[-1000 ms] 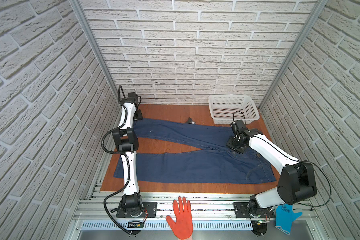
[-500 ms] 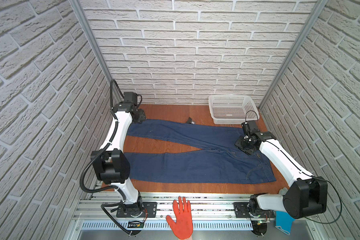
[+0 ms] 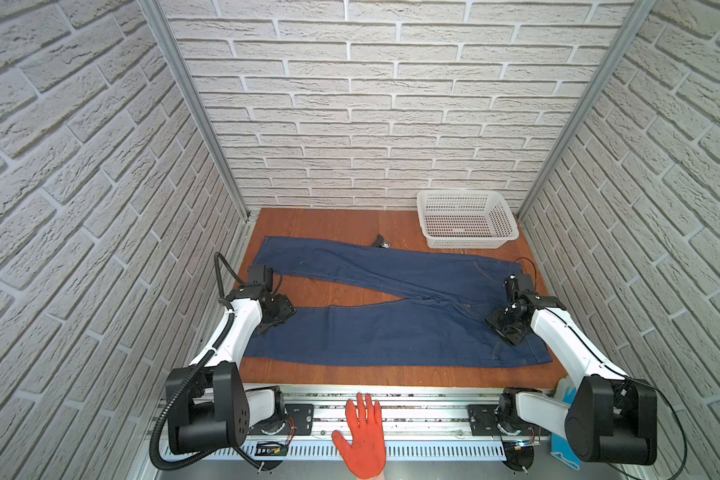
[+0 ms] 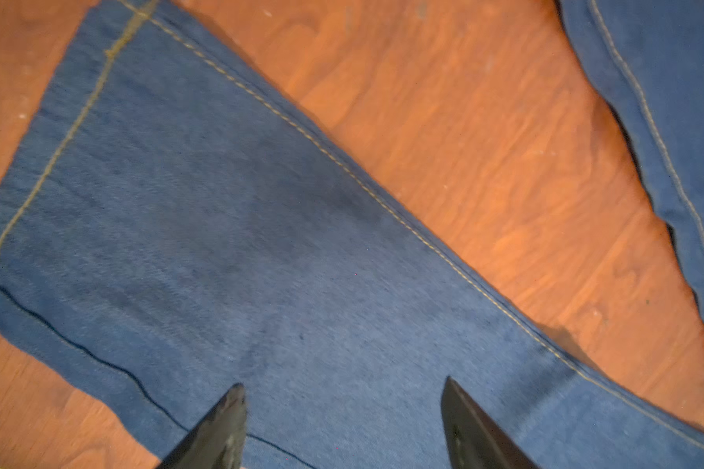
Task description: Fold and stack the trousers
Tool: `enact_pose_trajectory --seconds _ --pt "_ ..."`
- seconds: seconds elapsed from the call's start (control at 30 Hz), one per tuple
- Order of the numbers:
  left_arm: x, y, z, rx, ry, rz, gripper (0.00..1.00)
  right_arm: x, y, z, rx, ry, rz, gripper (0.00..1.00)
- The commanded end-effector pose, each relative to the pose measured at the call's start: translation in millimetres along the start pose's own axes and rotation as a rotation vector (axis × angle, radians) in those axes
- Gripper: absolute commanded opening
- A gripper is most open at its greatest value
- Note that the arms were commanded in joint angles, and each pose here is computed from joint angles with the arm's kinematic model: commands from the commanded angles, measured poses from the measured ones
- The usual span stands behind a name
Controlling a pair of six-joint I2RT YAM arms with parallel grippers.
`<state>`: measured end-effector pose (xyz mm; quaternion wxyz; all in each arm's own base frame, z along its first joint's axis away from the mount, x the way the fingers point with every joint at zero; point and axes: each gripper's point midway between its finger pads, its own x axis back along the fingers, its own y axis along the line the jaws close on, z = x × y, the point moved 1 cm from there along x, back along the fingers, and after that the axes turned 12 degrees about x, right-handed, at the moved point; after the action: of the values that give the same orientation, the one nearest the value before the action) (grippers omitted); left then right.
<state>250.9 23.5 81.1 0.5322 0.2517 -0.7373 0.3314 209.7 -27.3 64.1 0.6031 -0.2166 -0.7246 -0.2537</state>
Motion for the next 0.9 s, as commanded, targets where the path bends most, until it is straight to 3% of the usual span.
enact_pose_trajectory --seconds 0.0,0.3,0.57,0.73,0.87 --pt "-12 1 -7 0.06 -0.018 0.026 0.75 -18 -3 3 -0.035 0.036 -0.027 0.52" --pt "-54 42 3 0.177 0.038 -0.085 0.76 -44 -34 31 -0.149 0.17 0.025 0.52" --pt "-39 77 -3 0.257 -0.022 -0.17 0.76 -26 -52 57 -0.161 0.169 0.051 0.52" --pt "-25 76 -11 0.284 -0.053 -0.138 0.76 -12 -47 59 -0.169 0.16 0.017 0.51" --pt "-12 52 -20 0.281 -0.062 -0.018 0.75 15 -35 30 -0.187 0.044 -0.04 0.5"
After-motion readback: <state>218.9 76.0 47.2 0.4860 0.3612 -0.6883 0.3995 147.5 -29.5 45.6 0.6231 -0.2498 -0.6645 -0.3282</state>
